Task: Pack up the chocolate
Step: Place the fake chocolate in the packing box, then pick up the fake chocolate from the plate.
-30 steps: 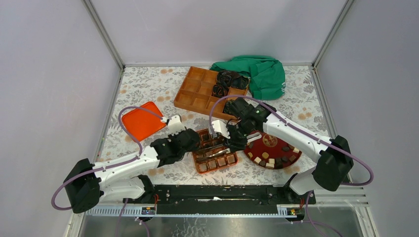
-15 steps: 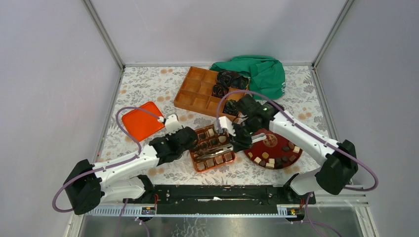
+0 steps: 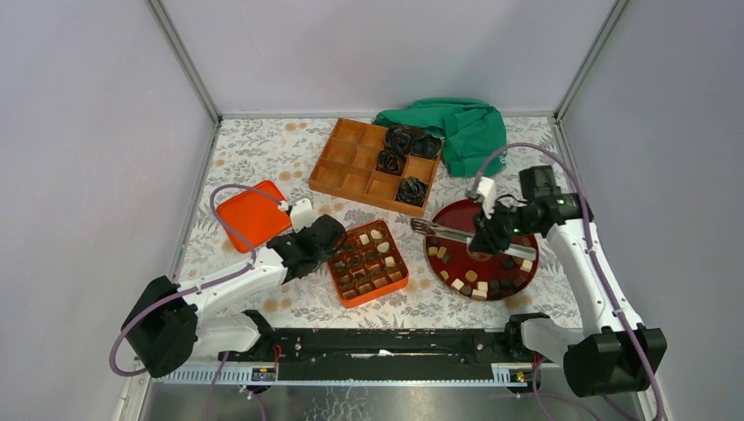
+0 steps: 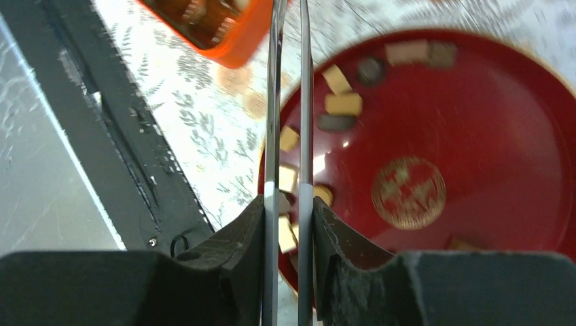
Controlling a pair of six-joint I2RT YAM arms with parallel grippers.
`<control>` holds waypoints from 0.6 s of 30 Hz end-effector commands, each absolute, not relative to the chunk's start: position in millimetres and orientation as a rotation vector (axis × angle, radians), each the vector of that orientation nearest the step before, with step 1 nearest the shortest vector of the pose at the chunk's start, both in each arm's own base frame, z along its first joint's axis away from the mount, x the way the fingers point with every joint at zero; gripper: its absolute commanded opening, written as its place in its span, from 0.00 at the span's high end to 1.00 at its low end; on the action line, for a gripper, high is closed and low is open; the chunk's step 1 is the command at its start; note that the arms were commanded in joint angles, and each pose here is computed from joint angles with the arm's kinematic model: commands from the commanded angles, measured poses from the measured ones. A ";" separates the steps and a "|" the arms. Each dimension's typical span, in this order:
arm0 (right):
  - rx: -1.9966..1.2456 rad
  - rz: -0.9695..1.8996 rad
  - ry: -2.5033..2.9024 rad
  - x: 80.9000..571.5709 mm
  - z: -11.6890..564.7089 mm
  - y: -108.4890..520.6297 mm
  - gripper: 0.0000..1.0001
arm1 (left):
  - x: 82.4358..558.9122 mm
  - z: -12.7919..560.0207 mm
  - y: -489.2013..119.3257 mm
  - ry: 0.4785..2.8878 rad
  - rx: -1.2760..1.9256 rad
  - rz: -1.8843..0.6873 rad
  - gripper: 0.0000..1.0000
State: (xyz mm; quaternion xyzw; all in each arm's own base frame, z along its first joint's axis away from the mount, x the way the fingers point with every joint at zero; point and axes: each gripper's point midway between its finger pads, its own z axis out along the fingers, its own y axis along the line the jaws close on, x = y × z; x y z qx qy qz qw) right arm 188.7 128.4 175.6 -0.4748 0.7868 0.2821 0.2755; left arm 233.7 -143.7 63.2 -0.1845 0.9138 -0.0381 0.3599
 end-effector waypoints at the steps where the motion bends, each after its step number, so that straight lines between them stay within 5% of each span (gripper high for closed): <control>1: -1.075 0.685 2.263 192.5 168.5 86.4 0.69 | 248.7 77.8 -155.8 2.314 -0.452 -0.184 0.65; 8: -1.053 0.530 2.379 189.8 152.1 46.6 0.66 | 247.0 120.7 -166.4 2.268 -0.364 -0.327 0.31; 13: -1.184 0.494 2.348 174.0 144.0 42.2 0.63 | 227.3 192.8 -201.1 2.105 0.000 -0.677 0.03; 18: -1.163 0.518 2.355 177.8 140.7 44.1 0.62 | 189.3 261.4 -226.6 1.775 0.223 -1.053 0.01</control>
